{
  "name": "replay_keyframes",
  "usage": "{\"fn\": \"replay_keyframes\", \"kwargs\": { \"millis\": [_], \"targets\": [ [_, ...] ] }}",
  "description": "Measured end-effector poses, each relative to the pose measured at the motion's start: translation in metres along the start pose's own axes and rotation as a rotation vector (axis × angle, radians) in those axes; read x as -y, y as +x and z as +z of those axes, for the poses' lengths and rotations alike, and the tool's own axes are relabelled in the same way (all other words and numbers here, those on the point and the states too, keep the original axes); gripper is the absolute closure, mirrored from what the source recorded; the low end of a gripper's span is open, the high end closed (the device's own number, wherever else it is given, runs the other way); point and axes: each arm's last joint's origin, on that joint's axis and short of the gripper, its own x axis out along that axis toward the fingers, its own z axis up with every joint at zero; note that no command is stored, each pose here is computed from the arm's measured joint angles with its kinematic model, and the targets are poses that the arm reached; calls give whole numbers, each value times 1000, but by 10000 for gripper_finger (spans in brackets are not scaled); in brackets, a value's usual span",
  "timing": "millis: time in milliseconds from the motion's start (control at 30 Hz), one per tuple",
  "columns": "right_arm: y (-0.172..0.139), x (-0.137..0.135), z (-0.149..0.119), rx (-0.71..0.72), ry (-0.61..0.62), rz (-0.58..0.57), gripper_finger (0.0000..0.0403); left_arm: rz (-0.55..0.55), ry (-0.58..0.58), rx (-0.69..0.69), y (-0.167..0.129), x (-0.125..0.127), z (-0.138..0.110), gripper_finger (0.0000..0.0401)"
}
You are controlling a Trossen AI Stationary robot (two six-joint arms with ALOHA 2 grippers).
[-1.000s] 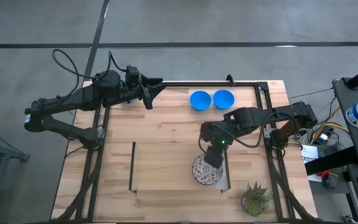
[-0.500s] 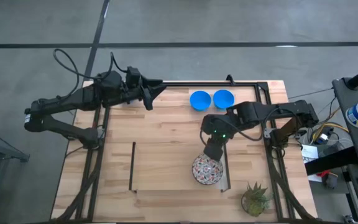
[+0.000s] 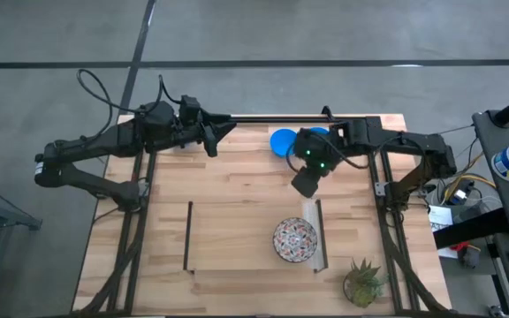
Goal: Pick & Place Mini bowls
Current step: Put the right blue bowl on the shelf
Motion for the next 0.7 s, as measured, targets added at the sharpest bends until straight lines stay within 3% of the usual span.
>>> {"fn": "replay_keyframes", "kwargs": {
  "millis": [433, 700],
  "targets": [
    [22, 73, 5, -136, 154, -32, 279, 2, -43, -59, 0, -2, -5, 218],
    [35, 137, 2, -69, 409, -67, 246, 1, -50, -60, 0, -2, -5, 218]
  ]
}}
